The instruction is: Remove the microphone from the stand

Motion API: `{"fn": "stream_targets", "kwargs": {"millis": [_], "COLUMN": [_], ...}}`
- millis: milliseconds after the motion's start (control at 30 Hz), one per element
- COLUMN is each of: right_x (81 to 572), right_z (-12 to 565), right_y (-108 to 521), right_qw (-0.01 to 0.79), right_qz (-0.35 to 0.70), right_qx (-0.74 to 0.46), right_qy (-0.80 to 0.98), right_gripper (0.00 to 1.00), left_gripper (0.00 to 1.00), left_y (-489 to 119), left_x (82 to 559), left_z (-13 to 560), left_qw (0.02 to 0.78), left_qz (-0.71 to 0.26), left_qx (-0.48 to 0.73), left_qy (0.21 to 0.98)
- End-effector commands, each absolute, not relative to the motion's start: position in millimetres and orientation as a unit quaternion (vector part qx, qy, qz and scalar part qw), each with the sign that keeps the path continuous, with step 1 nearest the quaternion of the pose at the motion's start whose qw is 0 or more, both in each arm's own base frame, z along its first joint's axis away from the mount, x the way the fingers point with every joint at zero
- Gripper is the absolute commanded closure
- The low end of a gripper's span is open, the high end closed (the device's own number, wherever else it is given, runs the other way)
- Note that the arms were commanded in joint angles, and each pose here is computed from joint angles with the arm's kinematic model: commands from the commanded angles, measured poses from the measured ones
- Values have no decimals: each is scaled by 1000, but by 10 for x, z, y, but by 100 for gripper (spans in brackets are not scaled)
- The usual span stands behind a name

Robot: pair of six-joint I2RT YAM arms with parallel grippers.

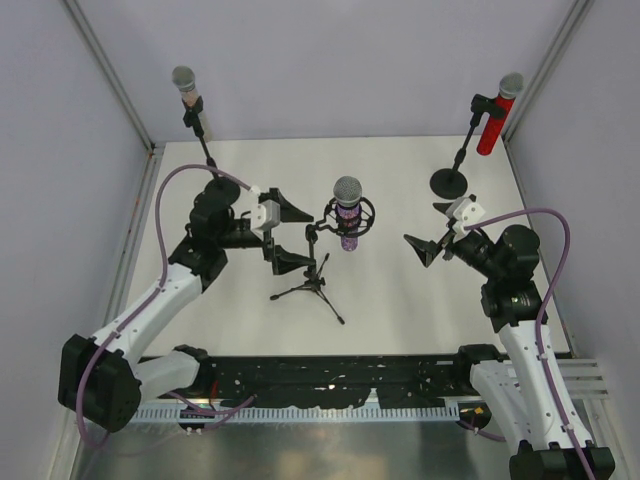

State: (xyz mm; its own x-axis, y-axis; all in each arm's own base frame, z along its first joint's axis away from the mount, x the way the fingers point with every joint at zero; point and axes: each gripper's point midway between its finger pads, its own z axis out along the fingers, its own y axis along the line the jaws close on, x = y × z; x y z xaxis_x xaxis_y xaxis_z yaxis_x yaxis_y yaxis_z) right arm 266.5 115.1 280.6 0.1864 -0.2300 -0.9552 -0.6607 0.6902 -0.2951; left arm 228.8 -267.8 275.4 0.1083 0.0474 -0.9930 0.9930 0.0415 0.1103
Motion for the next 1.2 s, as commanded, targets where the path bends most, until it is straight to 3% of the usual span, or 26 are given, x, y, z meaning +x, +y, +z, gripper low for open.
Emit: {"fn": "stream_targets", "kwargs": {"millis": [0, 367, 567, 833, 1167], "right_x": [2640, 2558, 2333, 2428, 2561], "right_z": [2947, 3083, 3690, 4257, 4313], "right_y": [1161, 1236, 1476, 1637, 2163], "right_qw": [696, 694, 689, 704, 678], "right_qz": [157, 177, 236, 269, 312], "right_qx": [-364, -378, -426, -429, -454], "right_qy": [599, 586, 537, 498, 487], "right_gripper": [5, 5, 5, 5, 5], "left_gripper": [1, 0, 0, 1, 0], "left_y": [-2567, -2355, -2344, -2454, -2606], "left_x": [2382, 2356, 2234, 2262, 2367], "left_z": [2766, 2898, 3195, 3398, 3548], "left_qw": [562, 575, 574, 558, 545], "left_qz": [-396, -359, -384, -402, -406], "left_qx": [521, 484, 464, 462, 461], "left_qy": [505, 553, 556, 559, 571]}}
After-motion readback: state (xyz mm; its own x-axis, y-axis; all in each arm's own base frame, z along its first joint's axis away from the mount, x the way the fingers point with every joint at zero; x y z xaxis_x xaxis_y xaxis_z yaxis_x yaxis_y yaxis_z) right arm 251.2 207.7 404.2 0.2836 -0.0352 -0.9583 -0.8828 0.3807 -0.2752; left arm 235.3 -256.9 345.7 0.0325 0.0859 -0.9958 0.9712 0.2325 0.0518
